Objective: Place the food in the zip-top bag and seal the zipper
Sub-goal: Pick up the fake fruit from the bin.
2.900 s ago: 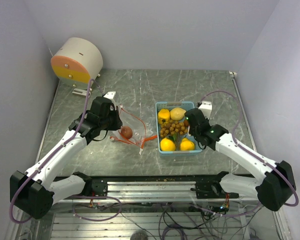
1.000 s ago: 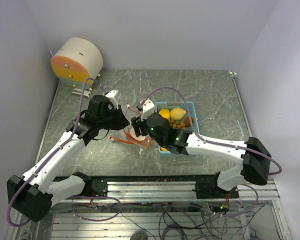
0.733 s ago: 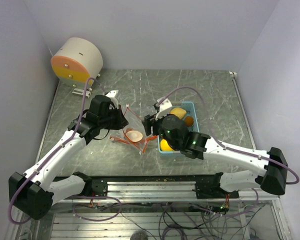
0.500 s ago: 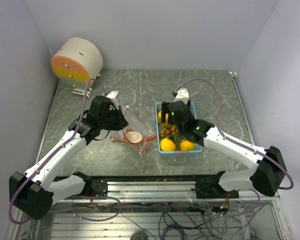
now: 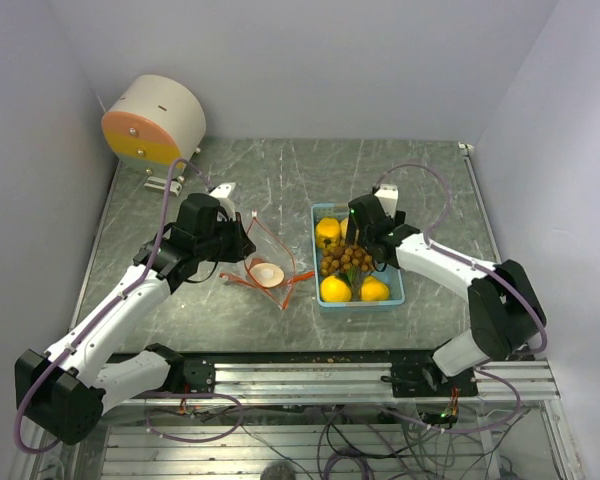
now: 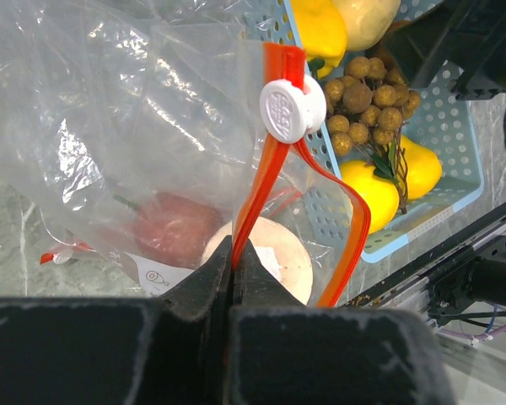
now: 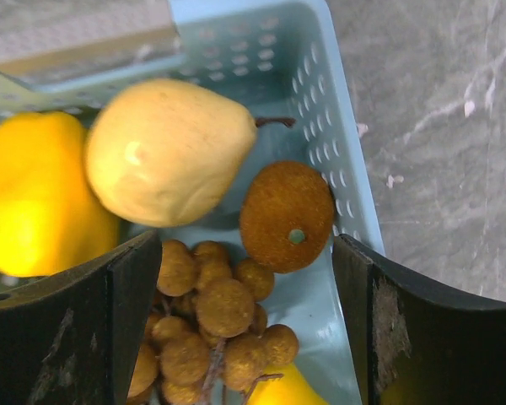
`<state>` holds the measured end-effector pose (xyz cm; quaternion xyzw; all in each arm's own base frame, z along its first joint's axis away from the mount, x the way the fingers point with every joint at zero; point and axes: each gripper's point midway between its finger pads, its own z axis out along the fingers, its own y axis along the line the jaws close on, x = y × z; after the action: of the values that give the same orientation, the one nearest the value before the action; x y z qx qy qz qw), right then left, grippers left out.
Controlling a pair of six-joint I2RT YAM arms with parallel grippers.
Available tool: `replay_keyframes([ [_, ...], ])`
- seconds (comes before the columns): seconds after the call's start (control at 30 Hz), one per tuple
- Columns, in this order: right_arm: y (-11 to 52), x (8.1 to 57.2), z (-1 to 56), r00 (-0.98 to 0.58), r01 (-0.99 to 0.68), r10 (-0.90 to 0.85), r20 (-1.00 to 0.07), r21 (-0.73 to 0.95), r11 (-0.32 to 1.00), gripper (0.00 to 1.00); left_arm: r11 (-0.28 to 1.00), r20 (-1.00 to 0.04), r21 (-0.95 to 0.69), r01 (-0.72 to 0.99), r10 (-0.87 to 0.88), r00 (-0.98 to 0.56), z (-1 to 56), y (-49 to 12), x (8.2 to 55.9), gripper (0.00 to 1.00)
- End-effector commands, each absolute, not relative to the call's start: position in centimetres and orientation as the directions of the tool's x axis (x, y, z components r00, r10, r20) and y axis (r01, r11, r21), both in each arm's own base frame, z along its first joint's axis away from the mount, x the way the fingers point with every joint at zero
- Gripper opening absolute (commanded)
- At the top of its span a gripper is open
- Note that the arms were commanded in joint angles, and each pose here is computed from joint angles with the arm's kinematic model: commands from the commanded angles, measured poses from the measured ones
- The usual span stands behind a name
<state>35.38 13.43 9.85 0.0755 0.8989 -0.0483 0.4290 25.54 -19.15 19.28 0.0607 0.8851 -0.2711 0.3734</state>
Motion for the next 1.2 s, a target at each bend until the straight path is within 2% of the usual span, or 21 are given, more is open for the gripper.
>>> replay_keyframes([
  [0.0,12.3,35.0,7.6,-0.640,0.231,0.140,-0.756,-0.015,0.973,0.81,0.828,-0.722,-0.433,0.356,-0.082,-0.687,20.1,-19.6,25.4,0.07],
  [0.33,11.3,35.5,4.8,-0.656,0.274,0.150,-0.740,-0.047,0.961,0.76,0.828,-0.721,-0.427,0.363,-0.070,-0.689,19.8,-19.7,25.5,0.07],
  [0.5,11.2,35.9,4.1,-0.652,0.293,0.154,-0.743,-0.059,0.954,0.70,0.827,-0.722,-0.425,0.367,-0.064,-0.689,19.8,-19.7,25.6,0.07],
  [0.57,10.9,35.9,4.4,-0.642,0.302,0.156,-0.750,-0.060,0.951,0.65,0.828,-0.722,-0.424,0.367,-0.064,-0.689,19.9,-19.7,25.5,0.07],
  [0.6,10.9,35.9,4.6,-0.635,0.304,0.158,-0.756,-0.056,0.951,0.59,0.829,-0.723,-0.422,0.366,-0.064,-0.688,19.8,-19.7,25.5,0.07],
  [0.7,10.9,35.8,5.9,-0.612,0.297,0.167,-0.773,-0.029,0.955,0.47,0.829,-0.722,-0.423,0.366,-0.065,-0.689,19.8,-19.6,25.5,0.07],
  [0.83,11.1,35.4,8.4,-0.587,0.261,0.164,-0.793,0.006,0.965,0.42,0.829,-0.724,-0.425,0.365,-0.069,-0.686,19.9,-19.6,25.5,0.07],
  [1.03,14.8,33.7,13.4,-0.562,0.073,0.132,-0.816,0.110,0.991,0.39,0.831,-0.721,-0.427,0.357,-0.074,-0.689,19.7,-19.5,25.5,0.07],
  [1.17,22.4,31.0,17.8,-0.505,-0.263,0.034,-0.862,0.191,0.946,0.39,0.830,-0.722,-0.431,0.354,-0.081,-0.687,19.7,-19.6,25.5,0.07],
])
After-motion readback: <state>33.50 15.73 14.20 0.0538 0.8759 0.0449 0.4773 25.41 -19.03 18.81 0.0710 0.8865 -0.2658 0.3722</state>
